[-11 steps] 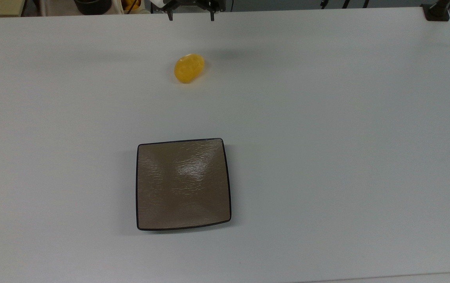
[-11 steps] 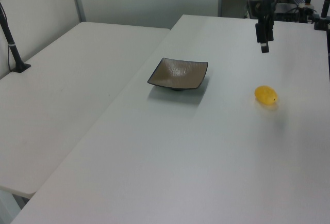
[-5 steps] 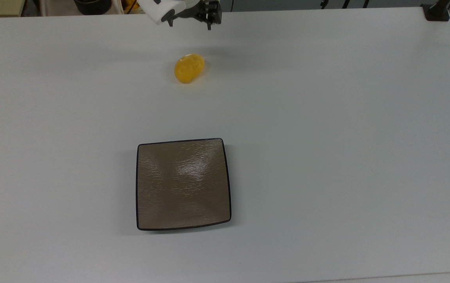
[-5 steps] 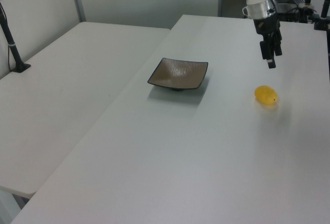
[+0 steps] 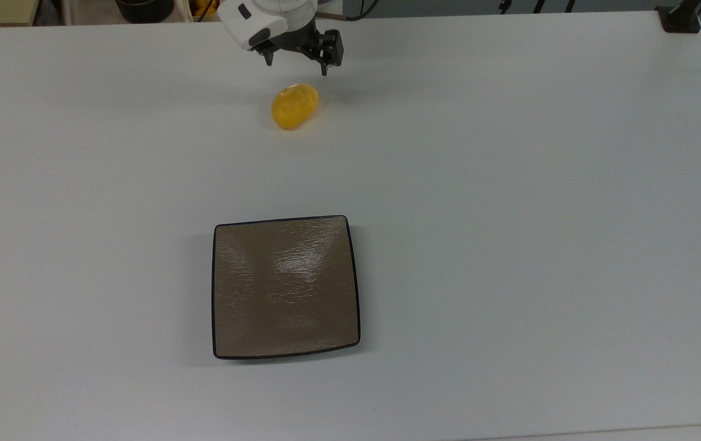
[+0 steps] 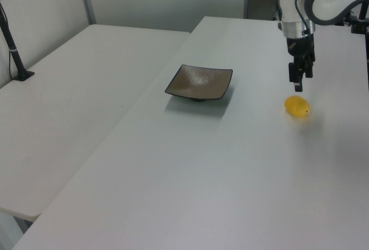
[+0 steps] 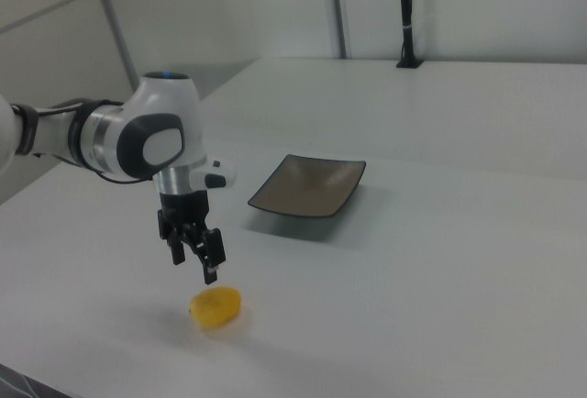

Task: Put potatoes on a ceramic plate
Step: 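Move the open gripper over the yellow potato and lower it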

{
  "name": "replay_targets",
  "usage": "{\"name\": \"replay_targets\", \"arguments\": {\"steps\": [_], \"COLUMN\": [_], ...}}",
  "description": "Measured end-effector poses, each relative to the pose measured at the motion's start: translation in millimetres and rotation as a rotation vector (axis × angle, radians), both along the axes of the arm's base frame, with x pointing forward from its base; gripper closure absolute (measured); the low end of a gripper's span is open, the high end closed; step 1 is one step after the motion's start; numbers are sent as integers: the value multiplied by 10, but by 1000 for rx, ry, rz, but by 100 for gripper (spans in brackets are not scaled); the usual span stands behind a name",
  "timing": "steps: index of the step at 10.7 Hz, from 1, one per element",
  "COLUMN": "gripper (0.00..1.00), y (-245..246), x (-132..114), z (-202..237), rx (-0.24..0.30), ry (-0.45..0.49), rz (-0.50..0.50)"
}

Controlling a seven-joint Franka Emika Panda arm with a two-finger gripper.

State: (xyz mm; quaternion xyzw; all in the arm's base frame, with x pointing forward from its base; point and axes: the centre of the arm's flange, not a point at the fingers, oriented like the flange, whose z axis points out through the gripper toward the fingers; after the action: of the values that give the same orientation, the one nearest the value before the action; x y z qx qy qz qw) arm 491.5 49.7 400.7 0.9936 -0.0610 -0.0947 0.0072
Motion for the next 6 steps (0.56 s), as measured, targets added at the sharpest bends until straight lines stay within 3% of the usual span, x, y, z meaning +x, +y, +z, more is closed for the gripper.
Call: {"name": "replay_targets", "arguments": {"steps": [6], "gripper": [0], "y": [-123], "x": [-97], "z": [-473], "rx": [7], "ry": [-144], "rz": [-41]}}
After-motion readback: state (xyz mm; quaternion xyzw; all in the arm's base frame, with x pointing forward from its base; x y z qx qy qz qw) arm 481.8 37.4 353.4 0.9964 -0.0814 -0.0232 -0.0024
